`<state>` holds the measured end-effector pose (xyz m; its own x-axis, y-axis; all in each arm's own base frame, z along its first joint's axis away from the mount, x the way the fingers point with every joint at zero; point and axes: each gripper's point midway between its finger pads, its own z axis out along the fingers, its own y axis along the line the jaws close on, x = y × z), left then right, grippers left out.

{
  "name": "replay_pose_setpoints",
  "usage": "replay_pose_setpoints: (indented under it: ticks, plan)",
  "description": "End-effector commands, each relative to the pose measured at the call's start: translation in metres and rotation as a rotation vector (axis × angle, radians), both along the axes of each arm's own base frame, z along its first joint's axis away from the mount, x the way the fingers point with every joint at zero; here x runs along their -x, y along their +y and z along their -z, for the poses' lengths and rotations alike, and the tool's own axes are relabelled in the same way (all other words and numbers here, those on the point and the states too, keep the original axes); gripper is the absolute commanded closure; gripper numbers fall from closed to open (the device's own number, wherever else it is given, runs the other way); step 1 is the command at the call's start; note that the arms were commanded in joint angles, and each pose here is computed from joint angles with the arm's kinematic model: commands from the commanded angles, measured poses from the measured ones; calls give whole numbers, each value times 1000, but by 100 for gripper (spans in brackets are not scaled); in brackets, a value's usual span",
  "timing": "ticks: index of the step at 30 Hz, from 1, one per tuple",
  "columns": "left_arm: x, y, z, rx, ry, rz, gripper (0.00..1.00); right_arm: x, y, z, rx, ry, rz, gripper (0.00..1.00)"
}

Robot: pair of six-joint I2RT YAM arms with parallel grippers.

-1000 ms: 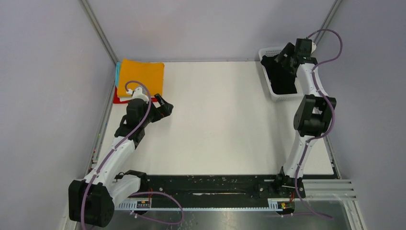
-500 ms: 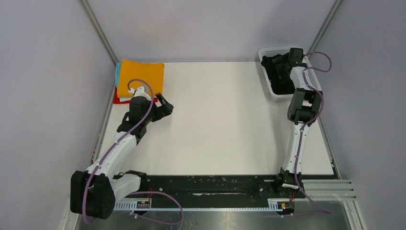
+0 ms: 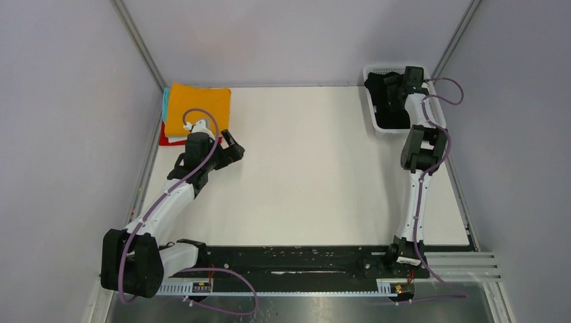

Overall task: Fold and stack the t-shirts
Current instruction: Grab crumpled tshirt from bin with the right arm

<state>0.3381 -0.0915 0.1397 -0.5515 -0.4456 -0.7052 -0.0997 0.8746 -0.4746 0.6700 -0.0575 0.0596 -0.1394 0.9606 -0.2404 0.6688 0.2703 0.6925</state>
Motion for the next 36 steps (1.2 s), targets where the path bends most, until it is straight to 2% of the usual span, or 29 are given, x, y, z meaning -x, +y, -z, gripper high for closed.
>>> replay_pose_setpoints:
  ticks: [1,10,11,12,16,21,24,28,36]
  plan:
    - [-16,3,-26,-22,-81,-15,1,-17,13,20,-34,-32,11,12]
    - [-17,9,-22,-51,-58,-39,1,-38,10,6,-7,-143,2,75]
    - [-17,9,-22,-52,-57,-39,1,-41,9,1,-2,-158,-2,84]
    - [-17,10,-21,-53,-57,-40,1,-43,9,-4,8,-175,-12,99]
    - [-15,9,-23,-51,-61,-38,1,-49,13,-45,65,-286,-94,100]
    - [-11,9,-30,-39,-85,-31,1,-42,28,-136,183,-515,-247,100]
    - [-7,7,-37,-22,-112,-26,1,-22,36,-198,249,-640,-303,100]
    - [1,2,-46,6,-142,-1,1,11,46,-251,311,-776,-347,100]
    - [16,-3,-67,47,-214,33,1,81,81,-356,307,-1028,-469,100]
